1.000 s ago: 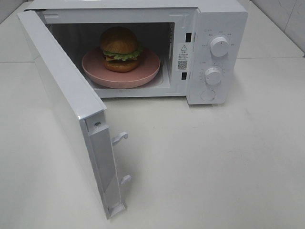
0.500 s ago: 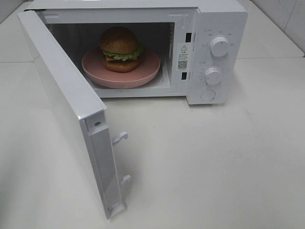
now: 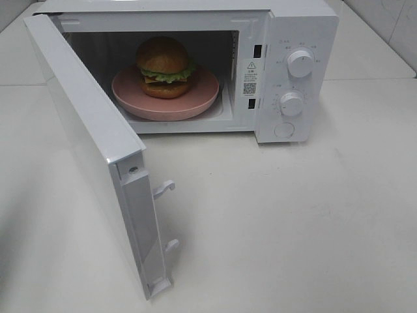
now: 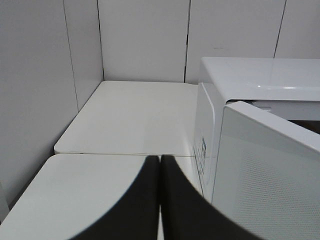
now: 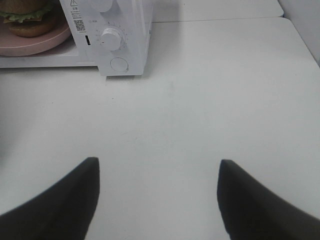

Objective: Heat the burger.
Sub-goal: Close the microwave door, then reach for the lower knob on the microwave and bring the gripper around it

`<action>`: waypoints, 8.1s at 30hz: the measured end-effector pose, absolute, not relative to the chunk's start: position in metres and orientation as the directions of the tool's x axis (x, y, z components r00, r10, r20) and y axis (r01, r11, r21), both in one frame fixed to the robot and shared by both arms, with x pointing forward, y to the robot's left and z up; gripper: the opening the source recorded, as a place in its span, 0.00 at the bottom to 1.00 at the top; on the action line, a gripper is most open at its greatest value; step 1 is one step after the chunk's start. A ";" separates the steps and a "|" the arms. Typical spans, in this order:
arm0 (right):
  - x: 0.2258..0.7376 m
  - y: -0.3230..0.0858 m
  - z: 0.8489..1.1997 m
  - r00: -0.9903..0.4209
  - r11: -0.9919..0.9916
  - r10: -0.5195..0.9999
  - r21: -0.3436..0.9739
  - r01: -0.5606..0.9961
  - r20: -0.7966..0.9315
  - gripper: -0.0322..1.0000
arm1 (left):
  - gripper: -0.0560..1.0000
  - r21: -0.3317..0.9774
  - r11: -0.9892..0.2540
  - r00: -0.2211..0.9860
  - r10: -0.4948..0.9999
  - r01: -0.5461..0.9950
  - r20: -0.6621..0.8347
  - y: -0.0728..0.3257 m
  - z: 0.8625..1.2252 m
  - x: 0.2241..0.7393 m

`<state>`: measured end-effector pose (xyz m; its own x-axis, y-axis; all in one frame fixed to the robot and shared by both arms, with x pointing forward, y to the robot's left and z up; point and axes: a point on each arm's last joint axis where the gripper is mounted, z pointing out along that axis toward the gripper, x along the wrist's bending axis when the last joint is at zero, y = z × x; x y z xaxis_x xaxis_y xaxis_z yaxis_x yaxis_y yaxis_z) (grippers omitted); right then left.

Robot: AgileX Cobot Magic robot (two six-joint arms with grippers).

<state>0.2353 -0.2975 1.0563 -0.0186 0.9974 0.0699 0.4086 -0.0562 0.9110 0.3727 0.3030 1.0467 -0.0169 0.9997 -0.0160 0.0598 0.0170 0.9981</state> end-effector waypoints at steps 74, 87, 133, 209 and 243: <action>0.235 -0.297 1.056 -0.019 -0.056 0.997 0.911 0.408 0.070 0.65 | 0.05 0.978 -0.044 0.542 0.837 0.204 -0.075 0.141 0.958 0.520; 0.235 -0.297 1.056 -0.019 -0.056 0.997 0.911 0.408 0.070 0.65 | 0.05 0.980 -0.028 0.524 0.848 0.196 -0.081 0.100 0.960 0.551; 0.235 -0.297 1.056 -0.019 -0.056 0.997 0.911 0.408 0.070 0.65 | 0.26 0.940 -0.147 0.668 0.737 0.308 -0.104 -0.026 0.962 0.565; 0.235 -0.297 1.056 -0.019 -0.056 0.997 0.911 0.408 0.070 0.65 | 0.99 0.412 0.118 -0.078 0.991 0.904 -0.112 0.301 1.081 0.403; 0.235 -0.297 1.056 -0.019 -0.056 0.997 0.912 0.407 0.070 0.65 | 0.99 0.821 0.050 -0.010 0.998 0.569 -0.054 0.297 1.056 0.265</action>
